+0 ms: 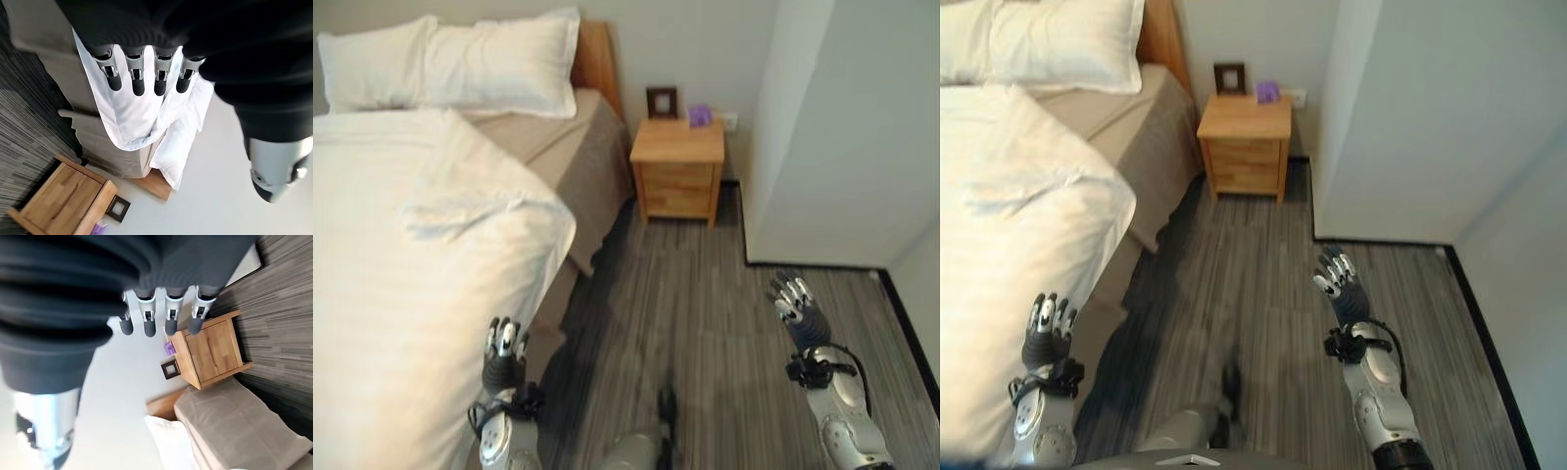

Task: Making the bed.

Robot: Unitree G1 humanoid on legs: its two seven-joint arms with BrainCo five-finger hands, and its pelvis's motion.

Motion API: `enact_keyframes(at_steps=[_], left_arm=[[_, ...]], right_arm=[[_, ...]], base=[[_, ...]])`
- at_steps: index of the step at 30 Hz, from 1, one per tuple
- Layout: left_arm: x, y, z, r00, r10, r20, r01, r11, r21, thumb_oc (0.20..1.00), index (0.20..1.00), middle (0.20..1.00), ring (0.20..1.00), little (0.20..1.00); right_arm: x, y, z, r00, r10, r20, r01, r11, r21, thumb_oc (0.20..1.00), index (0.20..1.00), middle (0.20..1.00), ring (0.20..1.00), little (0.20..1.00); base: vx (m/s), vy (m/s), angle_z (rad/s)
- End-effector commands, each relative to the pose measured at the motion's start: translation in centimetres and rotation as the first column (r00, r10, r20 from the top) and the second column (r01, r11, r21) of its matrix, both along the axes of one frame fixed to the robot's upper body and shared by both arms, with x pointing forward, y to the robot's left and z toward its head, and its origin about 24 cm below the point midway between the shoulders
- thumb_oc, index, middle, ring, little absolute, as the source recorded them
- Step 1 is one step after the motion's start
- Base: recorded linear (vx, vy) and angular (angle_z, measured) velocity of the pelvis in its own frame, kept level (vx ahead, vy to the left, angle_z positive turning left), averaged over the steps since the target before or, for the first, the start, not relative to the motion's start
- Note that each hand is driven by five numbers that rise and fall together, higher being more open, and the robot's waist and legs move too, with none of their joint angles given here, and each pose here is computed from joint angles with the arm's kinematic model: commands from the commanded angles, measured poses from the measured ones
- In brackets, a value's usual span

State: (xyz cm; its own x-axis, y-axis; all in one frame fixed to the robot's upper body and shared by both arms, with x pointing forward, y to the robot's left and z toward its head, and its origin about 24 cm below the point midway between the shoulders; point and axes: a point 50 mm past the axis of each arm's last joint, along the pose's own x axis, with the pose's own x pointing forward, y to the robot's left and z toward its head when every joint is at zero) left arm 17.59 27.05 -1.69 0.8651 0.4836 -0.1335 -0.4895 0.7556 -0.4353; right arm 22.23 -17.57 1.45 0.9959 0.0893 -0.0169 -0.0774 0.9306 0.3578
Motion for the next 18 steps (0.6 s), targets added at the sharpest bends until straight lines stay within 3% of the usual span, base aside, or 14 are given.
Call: enact_keyframes(at_steps=[1, 3, 7, 12, 16, 17, 18], left_arm=[[2.3, 1.4, 5.4, 0.974, 0.009, 0.226, -0.038, 0.992, 0.122, 1.000, 1.000, 1.000, 1.000, 1.000], [2.6, 1.5, 5.8, 0.970, 0.008, 0.245, -0.042, 0.990, 0.135, 1.000, 1.000, 1.000, 1.000, 1.000], [3.0, 1.2, 6.2, 0.964, -0.047, 0.260, 0.007, 0.988, 0.155, 1.000, 1.000, 1.000, 1.000, 1.000], [4.7, 0.0, 6.5, 0.940, -0.099, 0.326, 0.066, 0.992, 0.108, 1.000, 1.000, 1.000, 1.000, 1.000], [5.1, -1.8, 5.2, 0.946, -0.148, 0.287, 0.136, 0.989, 0.061, 1.000, 1.000, 1.000, 1.000, 1.000], [6.1, -2.7, 5.5, 0.929, -0.134, 0.344, 0.154, 0.988, -0.030, 1.000, 1.000, 1.000, 1.000, 1.000], [6.1, -2.7, 5.5, 0.929, -0.134, 0.344, 0.153, 0.988, -0.030, 1.000, 1.000, 1.000, 1.000, 1.000]], right_arm=[[2.0, 0.5, 4.3, 0.976, 0.027, 0.215, -0.025, 1.000, -0.012, 1.000, 1.000, 1.000, 1.000, 1.000], [2.3, 1.0, 4.7, 0.970, 0.075, 0.232, -0.060, 0.996, -0.073, 1.000, 1.000, 1.000, 1.000, 1.000], [2.1, 0.4, 4.5, 0.972, 0.063, 0.226, -0.052, 0.997, -0.055, 1.000, 1.000, 1.000, 1.000, 1.000], [0.1, -2.3, 3.6, 0.984, 0.054, 0.171, -0.025, 0.985, -0.170, 1.000, 1.000, 1.000, 1.000, 1.000], [0.2, -3.8, 4.0, 0.982, -0.005, 0.190, 0.033, 0.989, -0.144, 1.000, 1.000, 1.000, 1.000, 1.000], [0.4, -4.7, 5.0, 0.970, -0.053, 0.236, 0.081, 0.991, -0.110, 1.000, 1.000, 1.000, 1.000, 1.000], [0.4, -4.7, 5.0, 0.970, -0.053, 0.236, 0.081, 0.991, -0.110, 1.000, 1.000, 1.000, 1.000, 1.000]], base=[[0.35, 0.163, 0.43], [0.58, 0.092, 0.54], [0.68, -0.168, 1.06], [0.59, -0.291, 1.72], [0.38, -0.320, 1.78], [0.13, -0.194, 1.41], [0.18, -0.286, 1.85]])
